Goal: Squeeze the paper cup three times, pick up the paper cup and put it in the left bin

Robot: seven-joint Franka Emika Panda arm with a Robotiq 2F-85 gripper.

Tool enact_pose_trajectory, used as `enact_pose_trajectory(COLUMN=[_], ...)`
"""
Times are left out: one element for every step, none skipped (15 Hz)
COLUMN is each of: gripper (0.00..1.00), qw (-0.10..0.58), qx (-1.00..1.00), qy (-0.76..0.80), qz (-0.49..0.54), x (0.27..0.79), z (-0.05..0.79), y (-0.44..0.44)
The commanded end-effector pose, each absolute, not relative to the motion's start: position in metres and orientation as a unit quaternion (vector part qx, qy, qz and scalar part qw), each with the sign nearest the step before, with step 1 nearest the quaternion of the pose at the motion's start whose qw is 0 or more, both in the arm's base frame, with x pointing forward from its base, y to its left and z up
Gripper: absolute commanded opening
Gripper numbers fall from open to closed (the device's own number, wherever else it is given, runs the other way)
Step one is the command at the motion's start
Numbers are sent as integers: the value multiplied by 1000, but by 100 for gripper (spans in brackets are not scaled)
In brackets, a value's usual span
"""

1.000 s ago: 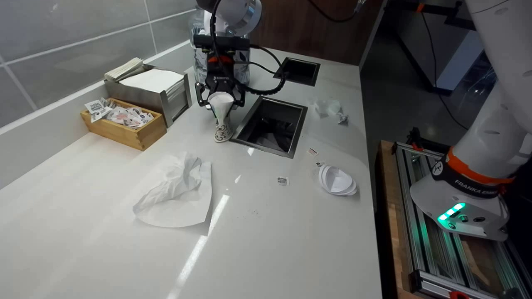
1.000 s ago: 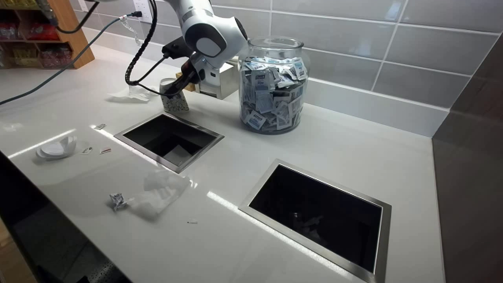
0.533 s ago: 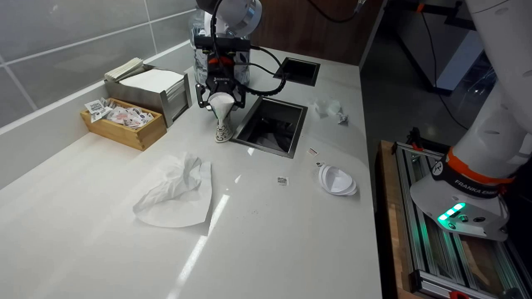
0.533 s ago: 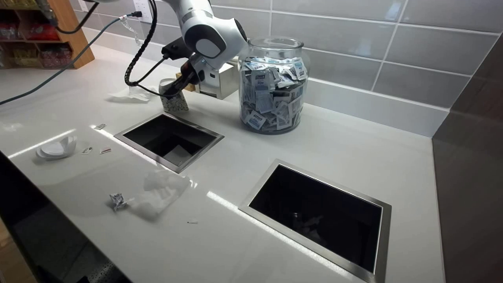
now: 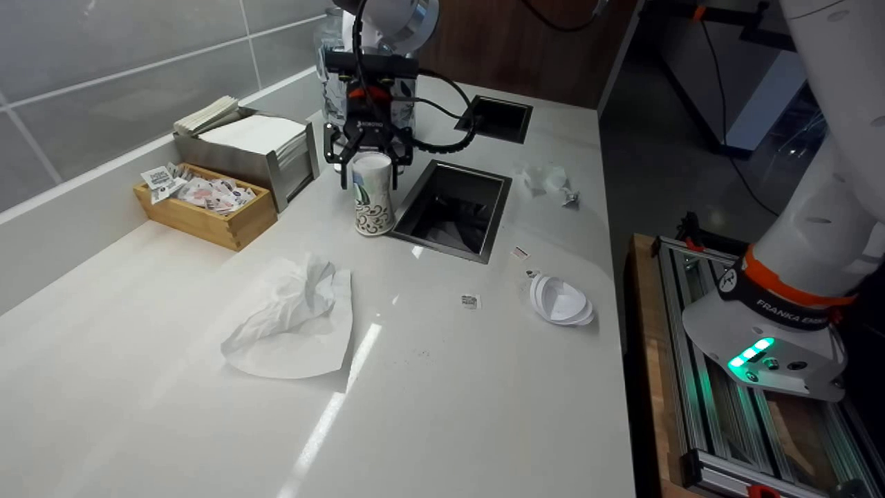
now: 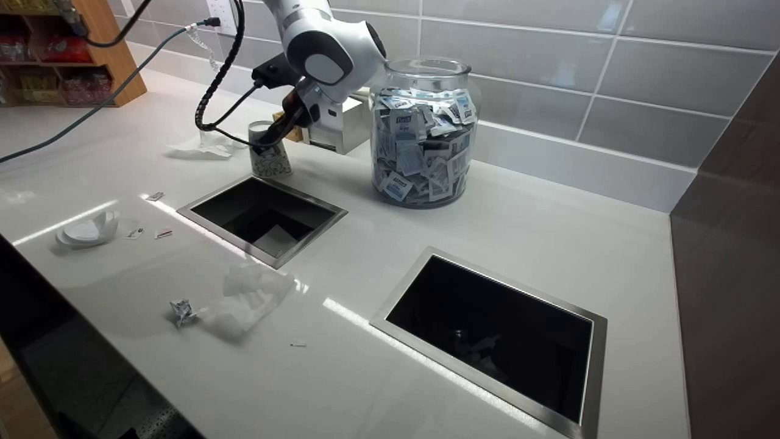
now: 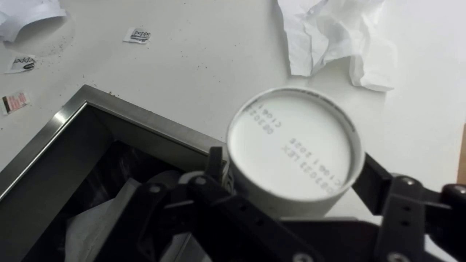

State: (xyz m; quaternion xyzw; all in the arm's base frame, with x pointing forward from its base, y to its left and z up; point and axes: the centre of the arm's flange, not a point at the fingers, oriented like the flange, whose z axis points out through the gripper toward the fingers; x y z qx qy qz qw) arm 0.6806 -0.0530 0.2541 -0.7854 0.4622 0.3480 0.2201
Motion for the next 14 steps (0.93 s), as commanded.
enact_pose_trajectory(gripper=[100, 100, 100, 100, 100, 100, 100, 100, 100, 100, 100, 100, 100, 98], qw=[218, 217, 216, 215, 213, 212, 211, 211, 210, 210, 209, 208, 207, 206], qx=[-782, -781, -780, -780, -780, -780, -780, -779, -779, -780, -780, -779, -779, -780], qy=[467, 469, 470, 471, 471, 470, 471, 471, 471, 470, 470, 470, 470, 469], qz=[351, 351, 351, 351, 353, 354, 354, 356, 356, 357, 357, 358, 358, 359], x=[665, 665, 664, 664, 663, 663, 663, 663, 663, 663, 664, 664, 664, 664], z=[253, 252, 251, 251, 249, 246, 243, 242, 239, 237, 235, 234, 233, 231], y=[-65, -67, -69, -70, -70, -70, -71, -71, -70, -70, -70, -69, -69, -68])
